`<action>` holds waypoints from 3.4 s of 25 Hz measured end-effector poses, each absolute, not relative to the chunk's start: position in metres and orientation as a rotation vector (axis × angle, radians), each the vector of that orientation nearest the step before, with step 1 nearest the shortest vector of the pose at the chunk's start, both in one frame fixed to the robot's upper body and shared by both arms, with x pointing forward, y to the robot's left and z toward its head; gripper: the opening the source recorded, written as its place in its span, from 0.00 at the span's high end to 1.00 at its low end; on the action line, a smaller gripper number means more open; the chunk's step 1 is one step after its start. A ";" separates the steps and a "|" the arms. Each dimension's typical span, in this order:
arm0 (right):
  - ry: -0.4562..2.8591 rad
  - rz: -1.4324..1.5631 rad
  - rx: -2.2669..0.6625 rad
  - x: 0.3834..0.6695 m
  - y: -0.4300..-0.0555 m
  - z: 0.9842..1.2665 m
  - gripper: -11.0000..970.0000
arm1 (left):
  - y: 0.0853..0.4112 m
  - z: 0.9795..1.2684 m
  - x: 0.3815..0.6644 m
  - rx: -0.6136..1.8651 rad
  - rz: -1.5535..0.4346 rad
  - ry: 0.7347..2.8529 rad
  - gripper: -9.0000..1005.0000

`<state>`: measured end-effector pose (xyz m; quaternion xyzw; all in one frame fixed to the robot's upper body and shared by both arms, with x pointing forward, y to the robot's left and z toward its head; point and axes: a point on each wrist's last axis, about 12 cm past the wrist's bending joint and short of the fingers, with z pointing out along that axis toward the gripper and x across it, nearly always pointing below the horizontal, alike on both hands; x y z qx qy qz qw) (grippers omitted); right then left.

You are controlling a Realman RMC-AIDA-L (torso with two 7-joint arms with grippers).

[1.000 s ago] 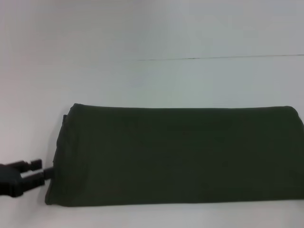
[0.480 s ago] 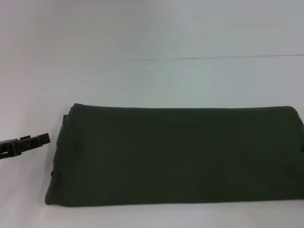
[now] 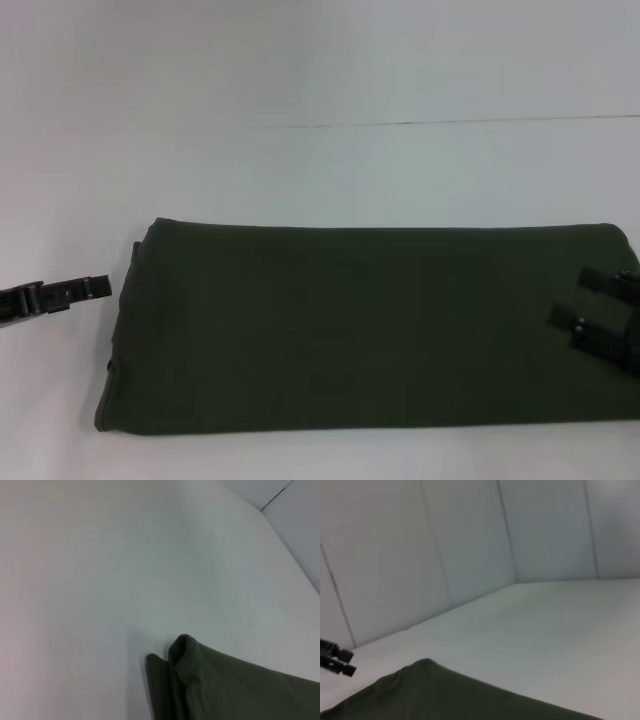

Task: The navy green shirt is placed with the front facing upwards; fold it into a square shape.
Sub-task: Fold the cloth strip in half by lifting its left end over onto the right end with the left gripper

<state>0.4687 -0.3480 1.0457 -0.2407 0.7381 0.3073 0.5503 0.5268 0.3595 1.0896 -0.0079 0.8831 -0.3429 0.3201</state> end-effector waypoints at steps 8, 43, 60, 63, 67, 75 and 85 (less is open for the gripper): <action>1.747 0.748 -0.605 0.483 -0.336 1.046 0.19 | 0.342 1.094 0.542 0.028 -0.868 2.445 0.12; 1.767 0.769 -0.592 0.493 -0.326 1.042 0.19 | 0.328 1.074 0.552 0.019 -0.793 2.542 0.12; 1.777 0.780 -0.574 0.491 -0.326 1.042 0.19 | 0.318 1.069 0.553 0.042 -0.850 2.561 0.12; 1.780 0.782 -0.570 0.491 -0.326 1.041 0.19 | 0.315 1.069 0.553 0.054 -0.862 2.568 0.13; 1.785 0.778 -0.565 0.492 -0.327 1.041 0.19 | 0.309 1.067 0.553 0.062 -0.892 2.577 0.13; 1.784 0.778 -0.567 0.493 -0.326 1.041 0.19 | 0.301 1.066 0.553 0.095 -0.937 2.585 0.13; 1.788 0.785 -0.559 0.493 -0.325 1.040 0.20 | 0.296 1.068 0.557 0.083 -0.951 2.569 0.26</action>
